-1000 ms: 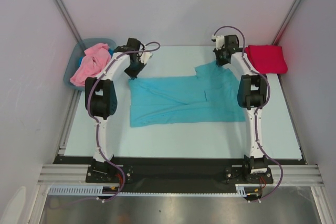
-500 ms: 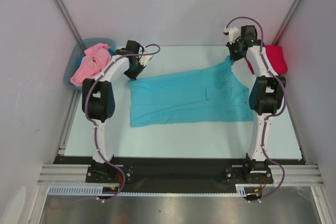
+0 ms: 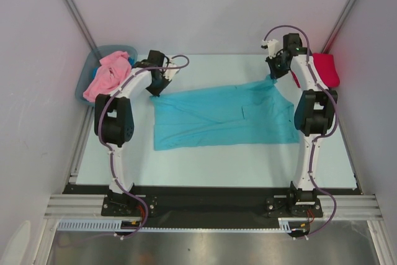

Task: Fold and stack the t-shirts
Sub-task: Fold the tshirt

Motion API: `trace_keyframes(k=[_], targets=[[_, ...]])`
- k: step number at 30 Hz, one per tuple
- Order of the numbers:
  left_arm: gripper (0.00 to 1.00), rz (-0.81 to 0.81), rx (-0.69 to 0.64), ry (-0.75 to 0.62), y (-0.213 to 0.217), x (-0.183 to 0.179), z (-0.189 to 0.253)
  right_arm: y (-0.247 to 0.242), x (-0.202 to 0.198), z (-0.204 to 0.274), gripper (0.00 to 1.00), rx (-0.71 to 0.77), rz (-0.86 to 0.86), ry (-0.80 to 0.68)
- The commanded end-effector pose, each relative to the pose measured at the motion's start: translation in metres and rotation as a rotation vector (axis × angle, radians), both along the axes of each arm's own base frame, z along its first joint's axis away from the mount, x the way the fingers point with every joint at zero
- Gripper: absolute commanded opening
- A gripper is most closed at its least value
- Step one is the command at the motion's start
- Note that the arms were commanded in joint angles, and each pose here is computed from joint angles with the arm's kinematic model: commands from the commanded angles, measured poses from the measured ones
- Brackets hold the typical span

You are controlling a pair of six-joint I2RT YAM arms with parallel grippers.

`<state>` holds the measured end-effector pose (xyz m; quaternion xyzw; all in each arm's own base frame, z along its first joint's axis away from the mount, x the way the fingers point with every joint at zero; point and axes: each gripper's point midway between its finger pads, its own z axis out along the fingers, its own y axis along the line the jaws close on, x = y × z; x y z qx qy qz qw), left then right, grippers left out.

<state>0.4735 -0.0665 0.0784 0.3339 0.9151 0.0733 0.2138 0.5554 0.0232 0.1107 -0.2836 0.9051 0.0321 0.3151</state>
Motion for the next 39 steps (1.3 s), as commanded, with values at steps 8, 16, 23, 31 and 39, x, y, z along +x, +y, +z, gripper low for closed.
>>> trace_keyframes(k=[8,16,23,31,39], targets=[[0.00,0.001,0.012,-0.088,0.013,0.001,0.029,-0.029,-0.017,0.068,0.00,0.010,-0.013,-0.066],[0.00,-0.022,0.027,-0.082,0.018,-0.006,0.028,-0.029,-0.046,0.068,0.00,0.021,0.042,0.023],[0.00,-0.077,0.013,-0.062,0.015,-0.013,0.031,-0.028,-0.076,0.051,0.00,0.017,0.110,0.150],[0.00,-0.187,-0.072,0.031,-0.003,-0.037,0.027,-0.041,-0.108,0.027,0.00,-0.058,0.145,0.262],[0.01,-0.237,-0.099,0.046,-0.008,-0.047,0.025,-0.049,-0.114,0.015,0.00,-0.101,0.140,0.277]])
